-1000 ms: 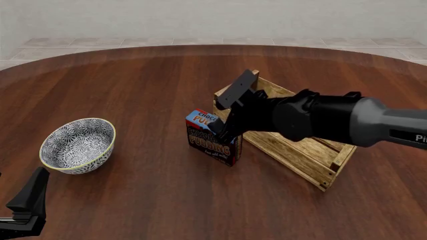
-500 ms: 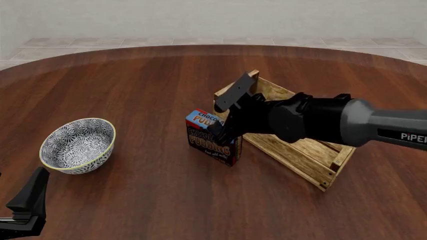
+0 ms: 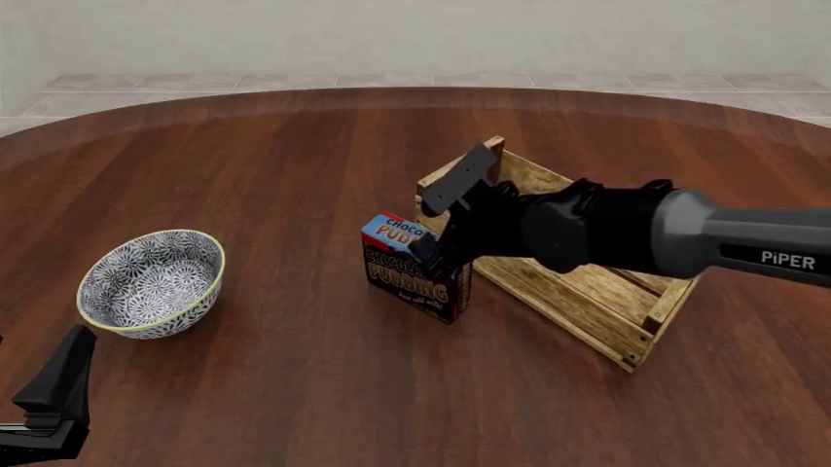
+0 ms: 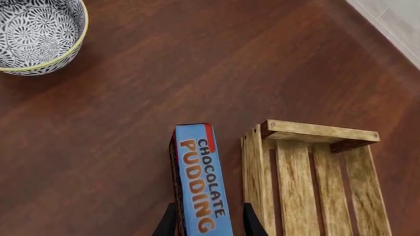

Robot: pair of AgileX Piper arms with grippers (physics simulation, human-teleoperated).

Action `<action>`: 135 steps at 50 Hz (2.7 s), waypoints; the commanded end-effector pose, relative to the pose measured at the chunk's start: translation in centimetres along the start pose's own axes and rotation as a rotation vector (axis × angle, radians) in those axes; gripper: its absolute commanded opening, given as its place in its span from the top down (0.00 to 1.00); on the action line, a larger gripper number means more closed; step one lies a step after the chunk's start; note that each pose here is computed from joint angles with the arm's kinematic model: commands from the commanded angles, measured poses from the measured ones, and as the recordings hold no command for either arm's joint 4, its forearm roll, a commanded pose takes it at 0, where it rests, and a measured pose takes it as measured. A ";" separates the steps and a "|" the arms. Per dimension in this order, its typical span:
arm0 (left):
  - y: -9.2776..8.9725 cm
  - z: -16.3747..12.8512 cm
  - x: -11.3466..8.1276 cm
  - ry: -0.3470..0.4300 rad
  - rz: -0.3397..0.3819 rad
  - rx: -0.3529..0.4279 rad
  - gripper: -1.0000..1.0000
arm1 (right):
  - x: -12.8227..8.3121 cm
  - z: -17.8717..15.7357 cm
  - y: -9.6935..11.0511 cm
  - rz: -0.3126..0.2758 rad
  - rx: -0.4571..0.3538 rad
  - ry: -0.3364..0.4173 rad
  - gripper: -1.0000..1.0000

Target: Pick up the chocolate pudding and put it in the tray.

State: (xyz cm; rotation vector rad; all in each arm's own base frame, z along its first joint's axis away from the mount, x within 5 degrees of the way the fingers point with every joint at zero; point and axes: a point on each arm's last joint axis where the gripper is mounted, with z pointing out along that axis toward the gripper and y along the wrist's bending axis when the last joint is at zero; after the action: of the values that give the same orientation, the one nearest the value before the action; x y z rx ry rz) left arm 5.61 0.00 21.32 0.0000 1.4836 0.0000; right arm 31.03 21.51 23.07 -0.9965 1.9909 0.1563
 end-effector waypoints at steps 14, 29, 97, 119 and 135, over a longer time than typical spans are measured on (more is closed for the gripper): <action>0.0 0.0 0.0 0.000 0.000 0.000 0.00 | 0.6 1.4 0.2 0.012 -0.005 0.016 0.00; 0.0 0.0 0.0 0.000 0.000 0.000 0.00 | 0.7 1.4 0.2 0.016 -0.005 0.020 0.00; 0.0 0.0 0.0 0.000 0.000 0.000 0.00 | 1.9 3.3 0.2 0.032 -0.008 0.054 0.00; 0.0 0.0 0.0 0.000 0.000 0.000 0.00 | 2.0 3.6 0.2 0.041 -0.009 0.056 0.00; 0.0 0.0 0.0 0.000 0.000 0.000 0.00 | 2.0 3.7 0.2 0.045 -0.008 0.056 0.00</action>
State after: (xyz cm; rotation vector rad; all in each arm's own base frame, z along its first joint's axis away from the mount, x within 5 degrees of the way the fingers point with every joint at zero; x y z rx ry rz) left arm 5.61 0.00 21.32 0.0000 1.4836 0.0000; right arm 32.65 22.15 19.26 -0.9750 2.0652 0.1623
